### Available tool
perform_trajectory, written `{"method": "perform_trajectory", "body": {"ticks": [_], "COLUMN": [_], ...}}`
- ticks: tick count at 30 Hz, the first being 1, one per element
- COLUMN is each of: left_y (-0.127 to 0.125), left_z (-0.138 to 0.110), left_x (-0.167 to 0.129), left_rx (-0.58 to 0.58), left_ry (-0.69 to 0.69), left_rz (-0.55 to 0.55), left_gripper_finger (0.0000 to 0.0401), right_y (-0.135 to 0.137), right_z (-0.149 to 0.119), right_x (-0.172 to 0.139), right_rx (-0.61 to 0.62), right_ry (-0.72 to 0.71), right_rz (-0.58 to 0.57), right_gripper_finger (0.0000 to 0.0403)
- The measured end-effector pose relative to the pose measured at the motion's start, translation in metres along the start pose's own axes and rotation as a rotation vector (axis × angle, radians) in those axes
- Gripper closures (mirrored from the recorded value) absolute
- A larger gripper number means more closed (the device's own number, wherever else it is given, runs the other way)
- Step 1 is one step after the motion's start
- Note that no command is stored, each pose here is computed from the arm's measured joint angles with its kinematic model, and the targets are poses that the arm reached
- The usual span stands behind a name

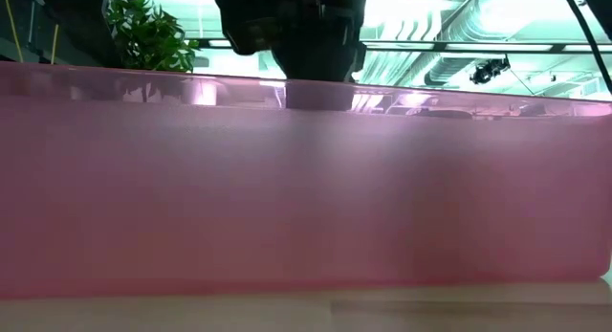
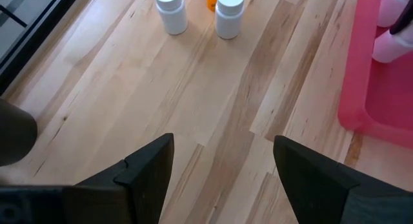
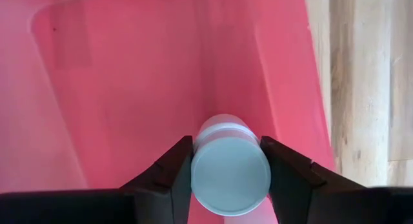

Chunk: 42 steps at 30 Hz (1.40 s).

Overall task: Pick and place pill bottles into a basket
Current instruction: Put the white pill bottle into the red bin

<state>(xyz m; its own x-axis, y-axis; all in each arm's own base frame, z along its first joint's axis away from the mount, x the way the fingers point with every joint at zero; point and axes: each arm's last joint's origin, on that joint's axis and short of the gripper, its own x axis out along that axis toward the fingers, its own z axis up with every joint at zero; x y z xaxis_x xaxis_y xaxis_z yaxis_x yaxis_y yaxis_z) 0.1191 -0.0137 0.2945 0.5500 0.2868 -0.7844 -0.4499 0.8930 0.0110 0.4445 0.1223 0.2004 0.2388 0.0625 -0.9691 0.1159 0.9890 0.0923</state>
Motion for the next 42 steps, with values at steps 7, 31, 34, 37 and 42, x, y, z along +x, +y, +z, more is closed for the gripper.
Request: {"method": "perform_trajectory", "body": {"ticks": [7, 31, 34, 37, 42], "left_y": [0.0, 0.0, 0.0, 0.0, 0.0], "left_z": [0.0, 0.0, 0.0, 0.0, -0.009], "left_x": [0.0, 0.0, 0.0, 0.0, 0.01], "left_rx": [0.0, -0.001, -0.002, -0.002, 0.008], "left_ry": [0.001, 0.005, 0.005, 0.005, 0.026], "left_rz": [0.001, 0.0, 0.0, -0.001, 0.012], "left_gripper_finger": [0.0103, 0.0103, 0.0103, 0.0103, 0.0103], "right_y": [0.0, -0.002, -0.003, -0.006, -0.012], "right_z": [-0.002, -0.009, -0.009, -0.007, -0.001], "right_x": [0.009, 0.015, 0.015, 0.015, 0.014], "right_rx": [0.0, -0.016, -0.027, -0.026, -0.032], "right_ry": [0.043, 0.135, 0.131, 0.128, 0.096], "right_rz": [0.012, 0.012, 0.013, 0.006, 0.025], "right_gripper_finger": [0.0257, 0.0187, 0.0186, 0.0184, 0.0169]}}
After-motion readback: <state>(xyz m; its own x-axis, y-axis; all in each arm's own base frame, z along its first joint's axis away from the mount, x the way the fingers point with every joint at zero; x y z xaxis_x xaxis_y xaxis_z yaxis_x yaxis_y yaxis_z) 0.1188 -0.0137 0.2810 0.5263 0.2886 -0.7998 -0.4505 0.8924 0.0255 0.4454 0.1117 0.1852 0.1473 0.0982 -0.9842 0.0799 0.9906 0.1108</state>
